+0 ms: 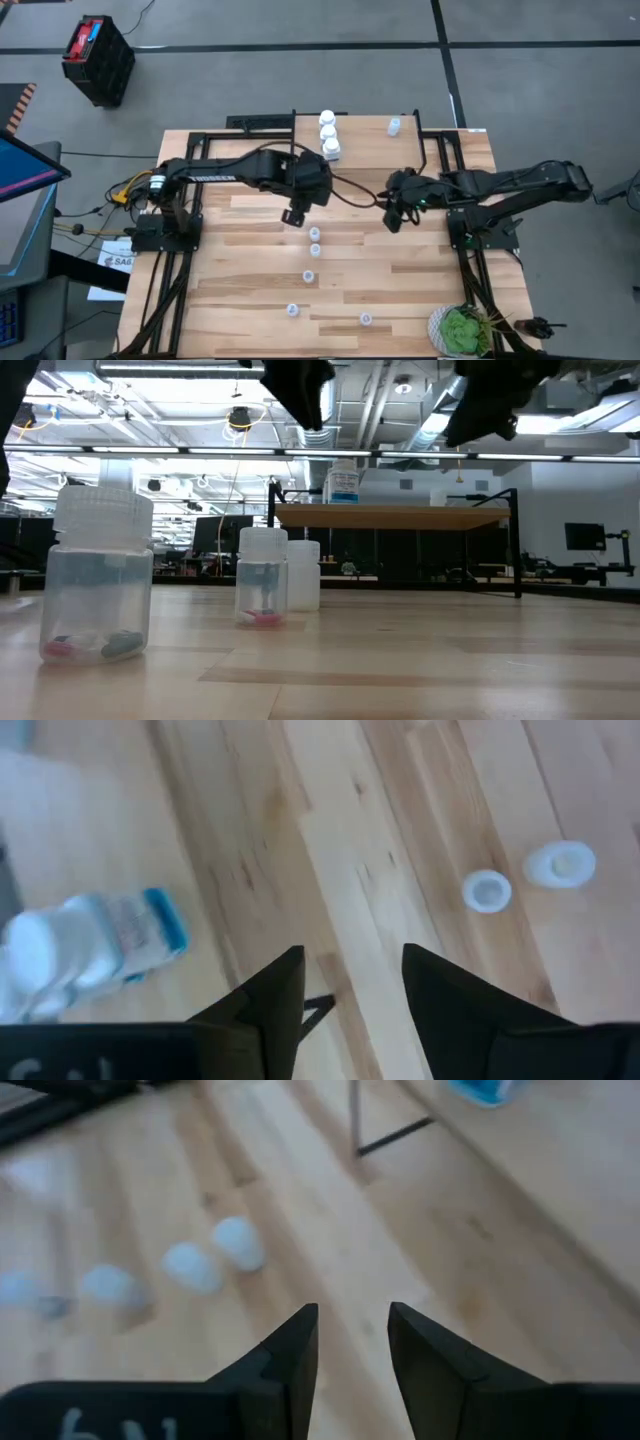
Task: Pick and place medicine bottles onto shelf by color
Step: Put the white medicine bottle on the shelf aligned with the other white medicine bottle, then put the top white pill bottle on the shelf
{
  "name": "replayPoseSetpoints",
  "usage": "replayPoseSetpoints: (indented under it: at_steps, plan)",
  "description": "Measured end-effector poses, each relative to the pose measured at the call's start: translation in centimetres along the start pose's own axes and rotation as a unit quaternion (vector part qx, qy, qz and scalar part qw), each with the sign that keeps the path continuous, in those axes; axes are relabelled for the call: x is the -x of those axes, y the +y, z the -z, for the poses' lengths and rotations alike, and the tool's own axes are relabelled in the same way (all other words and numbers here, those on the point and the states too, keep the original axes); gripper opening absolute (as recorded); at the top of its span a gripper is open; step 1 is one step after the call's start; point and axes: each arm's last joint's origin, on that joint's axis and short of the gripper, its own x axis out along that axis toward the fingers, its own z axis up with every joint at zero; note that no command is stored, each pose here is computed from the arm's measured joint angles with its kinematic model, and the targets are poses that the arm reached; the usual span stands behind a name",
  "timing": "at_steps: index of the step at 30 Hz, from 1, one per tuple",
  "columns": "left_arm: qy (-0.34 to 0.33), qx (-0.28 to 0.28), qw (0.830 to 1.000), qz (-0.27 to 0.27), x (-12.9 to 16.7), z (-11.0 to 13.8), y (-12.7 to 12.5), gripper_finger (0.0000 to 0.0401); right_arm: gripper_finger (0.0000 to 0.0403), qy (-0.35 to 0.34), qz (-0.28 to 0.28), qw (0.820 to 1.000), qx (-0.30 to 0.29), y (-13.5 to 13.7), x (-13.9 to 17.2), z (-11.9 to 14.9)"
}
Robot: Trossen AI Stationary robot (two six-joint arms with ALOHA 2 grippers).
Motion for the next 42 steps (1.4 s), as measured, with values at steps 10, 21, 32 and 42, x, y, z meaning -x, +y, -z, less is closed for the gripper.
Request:
replayPoseSetpoints:
  at_steps: [10, 21, 32, 42]
  plan:
    - [0.041, 0.038, 0.998, 0.014, 3.4, 3.4, 1.0, 0.0126, 0.0147, -0.04, 0.169, 0.984, 0.033, -1.6, -4.9, -4.7]
    - [0.047, 0.07, 0.995, 0.044, 5.0, 6.4, 3.2, 0.0105, 0.0147, -0.016, 0.252, 0.967, 0.04, -3.9, -11.9, -8.0]
    - [0.05, 0.064, 0.996, 0.045, 5.0, 7.1, 3.9, 0.0098, 0.0147, -0.018, 0.255, 0.966, 0.049, -3.2, -13.4, -9.3]
    - [0.052, 0.064, 0.996, 0.046, 5.0, 7.1, 3.9, 0.0098, 0.0147, 0.02, 0.245, 0.967, 0.071, -1.3, -12.1, -9.1]
